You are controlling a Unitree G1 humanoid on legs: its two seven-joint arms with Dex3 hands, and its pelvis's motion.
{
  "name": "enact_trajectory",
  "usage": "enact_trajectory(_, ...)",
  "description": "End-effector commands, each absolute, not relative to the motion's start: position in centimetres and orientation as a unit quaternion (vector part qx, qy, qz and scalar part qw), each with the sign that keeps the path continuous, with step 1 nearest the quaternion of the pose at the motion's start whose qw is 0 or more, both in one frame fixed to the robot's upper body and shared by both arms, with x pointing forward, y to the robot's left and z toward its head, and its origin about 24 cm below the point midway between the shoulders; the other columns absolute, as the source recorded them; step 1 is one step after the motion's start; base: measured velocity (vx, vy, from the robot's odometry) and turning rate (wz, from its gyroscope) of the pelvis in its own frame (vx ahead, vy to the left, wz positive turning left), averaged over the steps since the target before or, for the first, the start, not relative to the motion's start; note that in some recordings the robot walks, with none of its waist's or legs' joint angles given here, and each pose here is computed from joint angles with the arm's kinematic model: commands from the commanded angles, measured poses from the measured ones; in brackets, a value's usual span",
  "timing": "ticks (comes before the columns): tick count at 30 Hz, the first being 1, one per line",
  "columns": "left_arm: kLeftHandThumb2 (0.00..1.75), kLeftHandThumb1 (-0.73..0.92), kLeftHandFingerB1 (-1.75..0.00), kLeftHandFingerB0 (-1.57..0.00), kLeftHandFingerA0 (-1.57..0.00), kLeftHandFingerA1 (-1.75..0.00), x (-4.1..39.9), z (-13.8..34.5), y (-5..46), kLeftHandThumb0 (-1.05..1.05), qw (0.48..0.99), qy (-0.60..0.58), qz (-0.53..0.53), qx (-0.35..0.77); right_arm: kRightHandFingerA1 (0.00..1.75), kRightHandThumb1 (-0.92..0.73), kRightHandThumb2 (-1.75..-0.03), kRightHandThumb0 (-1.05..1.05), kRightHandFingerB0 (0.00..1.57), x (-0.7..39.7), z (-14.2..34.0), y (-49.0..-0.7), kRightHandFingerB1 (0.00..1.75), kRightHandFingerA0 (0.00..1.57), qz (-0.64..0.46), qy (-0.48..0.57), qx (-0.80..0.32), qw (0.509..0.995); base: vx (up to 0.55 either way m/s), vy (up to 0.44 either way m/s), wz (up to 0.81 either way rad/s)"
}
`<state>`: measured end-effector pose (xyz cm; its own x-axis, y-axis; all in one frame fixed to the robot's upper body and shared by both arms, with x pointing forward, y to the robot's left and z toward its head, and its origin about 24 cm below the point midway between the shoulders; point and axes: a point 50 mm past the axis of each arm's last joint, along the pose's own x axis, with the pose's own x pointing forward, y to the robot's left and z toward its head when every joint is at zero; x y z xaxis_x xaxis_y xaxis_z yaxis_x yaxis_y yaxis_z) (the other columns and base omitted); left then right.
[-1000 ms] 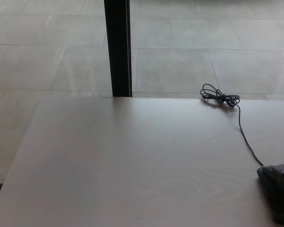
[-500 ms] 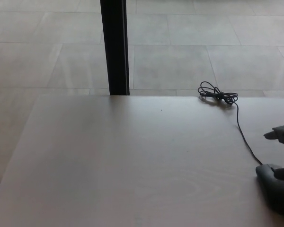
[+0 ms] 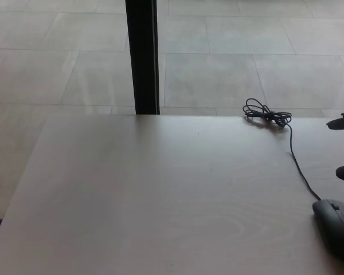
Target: The robot uses its right fingers to click on the left button of the black mouse placed on the table.
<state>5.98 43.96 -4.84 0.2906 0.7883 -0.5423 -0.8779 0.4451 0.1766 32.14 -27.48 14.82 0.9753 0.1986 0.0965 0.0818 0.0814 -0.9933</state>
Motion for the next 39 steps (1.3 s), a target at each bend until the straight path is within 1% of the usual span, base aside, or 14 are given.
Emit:
enact_trajectory(1, 0.62, 0.71, -0.49, -0.58, -0.77, -0.61, 5.6, -4.5, 44.3, -0.76, 0.799, 0.281, 0.527, -0.073, 0.44, -0.76, -0.65, -0.68, 0.44, 31.2, 15.5, -30.5, 0.38, 0.30, -0.002, -0.074, -0.664, 0.744, 0.00, 0.000, 0.00)
enact_trajectory(19, 0.61, 0.71, -0.50, -0.58, -0.71, -0.60, 5.2, -4.6, 44.3, -0.74, 0.796, 0.285, 0.528, -0.080, 0.42, -0.82, -0.65, -0.76, 0.51, 19.4, 9.0, -44.1, 0.39, 0.48, -0.315, 0.070, -0.452, 0.832, 0.00, 0.000, 0.00)
enact_trajectory(20, 0.61, 0.71, -0.51, -0.59, -0.73, -0.60, 5.3, -4.7, 44.2, -0.76, 0.798, 0.285, 0.526, -0.076, 0.77, -0.67, -1.05, -0.78, 0.43, 18.7, 8.2, -44.2, 0.53, 0.67, -0.334, 0.086, -0.425, 0.837, 0.00, 0.000, 0.00)
enact_trajectory(21, 0.61, 0.71, -0.50, -0.59, -0.68, -0.58, 5.3, -4.7, 44.1, -0.76, 0.798, 0.286, 0.525, -0.076, 0.72, -0.85, -0.65, -0.77, 0.47, 18.4, 7.8, -44.1, 0.40, 0.79, -0.340, 0.087, -0.412, 0.841, 0.00, 0.000, 0.00)
enact_trajectory(24, 0.62, 0.71, -0.51, -0.58, -0.71, -0.60, 5.2, -4.9, 44.0, -0.76, 0.799, 0.285, 0.523, -0.083, 0.72, -0.82, -0.65, -0.72, 0.47, 17.1, 5.5, -44.1, 0.39, 0.84, -0.380, 0.109, -0.323, 0.860, 0.00, 0.000, 0.00)
enact_trajectory(25, 0.62, 0.71, -0.51, -0.59, -0.74, -0.60, 5.2, -5.1, 43.8, -0.76, 0.798, 0.289, 0.522, -0.081, 1.05, -0.64, -0.99, -0.70, 0.39, 16.6, 4.6, -44.2, 0.52, 0.94, -0.401, 0.123, -0.289, 0.861, 0.00, 0.000, 0.00)
enact_trajectory(26, 0.62, 0.73, -0.50, -0.58, -0.72, -0.57, 5.2, -5.2, 43.7, -0.75, 0.799, 0.296, 0.519, -0.073, 1.28, -0.62, -1.01, -0.69, 0.35, 15.8, 2.6, -43.9, 0.52, 1.11, -0.427, 0.146, -0.228, 0.863, 0.00, 0.000, 0.00)
enact_trajectory(29, 0.62, 0.73, -0.50, -0.58, -0.72, -0.57, 5.0, -5.2, 43.8, -0.75, 0.799, 0.298, 0.518, -0.068, 1.28, -0.62, -1.01, -0.69, 0.35, 15.3, 1.7, -43.7, 0.52, 1.11, -0.438, 0.155, -0.201, 0.862, 0.00, 0.000, 0.00)
enact_trajectory(30, 0.61, 0.70, -0.49, -0.61, -0.72, -0.57, 5.1, -5.1, 43.8, -0.77, 0.794, 0.294, 0.526, -0.081, 1.07, -0.80, -0.65, -0.66, 0.36, 14.8, 0.7, -43.5, 0.37, 0.98, -0.443, 0.169, -0.171, 0.864, 0.00, 0.000, 0.00)
enact_trajectory(31, 0.61, 0.72, -0.48, -0.58, -0.73, -0.58, 5.2, -5.1, 43.9, -0.78, 0.796, 0.292, 0.525, -0.078, 0.71, -0.79, -0.64, -0.64, 0.37, 14.3, -0.3, -43.4, 0.37, 0.83, -0.453, 0.182, -0.135, 0.862, 0.00, 0.000, 0.00)
enact_trajectory(35, 0.62, 0.72, -0.48, -0.56, -0.71, -0.57, 5.2, -4.9, 44.0, -0.78, 0.800, 0.289, 0.521, -0.070, 0.64, -0.64, -0.95, -0.67, 0.31, 13.9, -1.5, -43.2, 0.49, 0.72, -0.464, 0.202, -0.071, 0.860, 0.00, 0.000, 0.00)
enact_trajectory(36, 0.62, 0.73, -0.49, -0.58, -0.72, -0.57, 5.2, -4.9, 44.0, -0.79, 0.801, 0.295, 0.518, -0.060, 0.55, -0.77, -0.64, -0.64, 0.35, 13.8, -1.9, -43.0, 0.36, 0.88, -0.465, 0.207, -0.057, 0.859, 0.00, 0.000, 0.00)
enact_trajectory(37, 0.61, 0.71, -0.49, -0.59, -0.71, -0.57, 5.2, -4.9, 44.0, -0.78, 0.799, 0.292, 0.521, -0.072, 0.64, -0.63, -0.95, -0.69, 0.33, 13.9, -1.9, -42.9, 0.50, 0.70, -0.462, 0.207, -0.063, 0.860, 0.00, 0.000, 0.00)
enact_trajectory(39, 0.62, 0.72, -0.49, -0.59, -0.72, -0.56, 5.2, -4.9, 44.0, -0.78, 0.801, 0.299, 0.516, -0.058, 0.63, -0.64, -0.95, -0.67, 0.32, 13.8, -2.0, -42.9, 0.50, 0.67, -0.454, 0.209, -0.067, 0.863, 0.00, 0.000, 0.00)
